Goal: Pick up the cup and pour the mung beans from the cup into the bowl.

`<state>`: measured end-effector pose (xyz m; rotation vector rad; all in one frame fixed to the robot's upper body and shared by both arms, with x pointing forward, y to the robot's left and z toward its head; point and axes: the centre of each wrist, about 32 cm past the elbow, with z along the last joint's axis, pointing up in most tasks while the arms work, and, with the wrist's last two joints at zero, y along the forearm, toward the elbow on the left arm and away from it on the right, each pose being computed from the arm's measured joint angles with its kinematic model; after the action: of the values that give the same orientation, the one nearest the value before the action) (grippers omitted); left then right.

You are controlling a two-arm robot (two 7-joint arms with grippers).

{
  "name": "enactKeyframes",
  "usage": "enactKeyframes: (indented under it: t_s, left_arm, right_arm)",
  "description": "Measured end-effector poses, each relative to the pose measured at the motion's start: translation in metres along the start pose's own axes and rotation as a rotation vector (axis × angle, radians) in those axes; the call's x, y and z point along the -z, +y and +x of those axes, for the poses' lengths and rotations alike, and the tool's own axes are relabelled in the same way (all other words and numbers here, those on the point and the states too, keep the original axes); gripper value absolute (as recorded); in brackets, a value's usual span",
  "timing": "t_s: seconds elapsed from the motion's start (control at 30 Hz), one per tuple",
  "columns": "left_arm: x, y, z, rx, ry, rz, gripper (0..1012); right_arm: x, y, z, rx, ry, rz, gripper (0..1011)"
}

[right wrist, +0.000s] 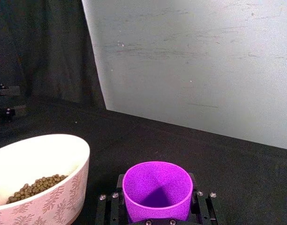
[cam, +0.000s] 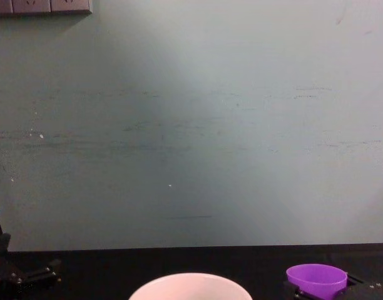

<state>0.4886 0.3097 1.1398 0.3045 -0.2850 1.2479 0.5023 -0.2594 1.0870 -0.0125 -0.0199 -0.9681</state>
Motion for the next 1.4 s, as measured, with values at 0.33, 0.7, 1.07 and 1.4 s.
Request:
enactKeyframes:
  t_s: [0.33,0.7,1.07,1.4]
  left_arm:
    - [0.0,0.0,0.0,0.0,0.0,0.0,1000]
    - [0.0,0.0,0.0,0.0,0.0,0.0,1000]
    - [0.0,0.0,0.0,0.0,0.0,0.0,1000]
    - [0.0,0.0,0.0,0.0,0.0,0.0,1000]
  right_arm:
    - [0.0,0.0,0.0,-0.001,0.0,-0.002,893]
    - [0.0,-0.001,0.0,-0.001,-0.002,-0.001,1000]
    - [-0.023,-0.015,-0.007,0.022,-0.029,0.054,1002]
    - [-0.045,-0.036,-0.008,0.09,-0.02,0.127,1002]
